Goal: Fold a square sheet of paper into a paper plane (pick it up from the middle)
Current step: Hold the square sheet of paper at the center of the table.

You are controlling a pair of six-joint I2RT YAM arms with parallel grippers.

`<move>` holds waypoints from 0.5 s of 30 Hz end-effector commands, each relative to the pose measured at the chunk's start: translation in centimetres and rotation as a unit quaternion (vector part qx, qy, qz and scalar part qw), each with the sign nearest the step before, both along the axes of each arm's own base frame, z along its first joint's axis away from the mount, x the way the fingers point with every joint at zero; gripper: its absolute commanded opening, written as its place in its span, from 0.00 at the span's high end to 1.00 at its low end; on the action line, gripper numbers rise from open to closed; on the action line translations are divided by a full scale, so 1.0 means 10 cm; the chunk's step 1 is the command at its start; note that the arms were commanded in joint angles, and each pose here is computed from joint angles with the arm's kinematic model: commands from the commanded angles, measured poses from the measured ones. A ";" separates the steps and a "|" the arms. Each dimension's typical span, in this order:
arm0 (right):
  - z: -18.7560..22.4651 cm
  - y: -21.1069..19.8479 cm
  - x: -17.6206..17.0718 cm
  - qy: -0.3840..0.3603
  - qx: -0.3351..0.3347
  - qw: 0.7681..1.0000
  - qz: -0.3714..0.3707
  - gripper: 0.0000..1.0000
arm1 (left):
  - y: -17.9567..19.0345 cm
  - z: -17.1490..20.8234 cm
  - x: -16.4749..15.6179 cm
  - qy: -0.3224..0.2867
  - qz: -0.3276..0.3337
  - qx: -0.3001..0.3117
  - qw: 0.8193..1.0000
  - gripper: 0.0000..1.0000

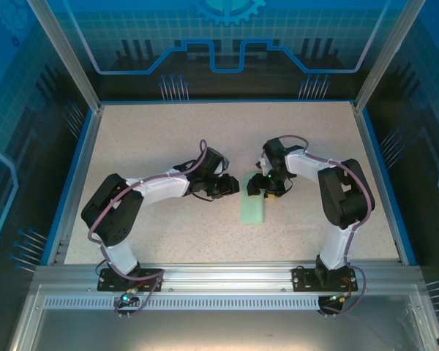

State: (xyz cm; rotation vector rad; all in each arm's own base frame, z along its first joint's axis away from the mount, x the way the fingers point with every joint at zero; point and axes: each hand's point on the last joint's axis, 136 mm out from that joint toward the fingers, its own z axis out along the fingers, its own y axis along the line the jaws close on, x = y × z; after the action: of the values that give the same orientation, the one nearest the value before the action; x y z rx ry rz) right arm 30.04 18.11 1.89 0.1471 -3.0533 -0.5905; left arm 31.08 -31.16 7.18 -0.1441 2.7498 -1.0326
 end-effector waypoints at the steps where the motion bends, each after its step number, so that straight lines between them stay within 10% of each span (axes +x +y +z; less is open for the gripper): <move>1: -0.21 0.01 -0.14 0.028 -0.021 0.999 0.023 0.34 | -0.01 -0.06 -0.01 0.024 0.018 0.008 1.000 0.69; 15: -0.27 -0.08 -0.14 0.035 -0.052 0.998 0.016 0.32 | 0.03 -0.11 0.02 0.032 0.037 0.022 0.999 0.69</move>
State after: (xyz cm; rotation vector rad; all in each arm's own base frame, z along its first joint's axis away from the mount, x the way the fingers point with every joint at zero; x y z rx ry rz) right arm 30.03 18.11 1.81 0.1641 -3.0475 -0.5511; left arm 31.13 -30.37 5.97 -0.2555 2.7851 -0.9662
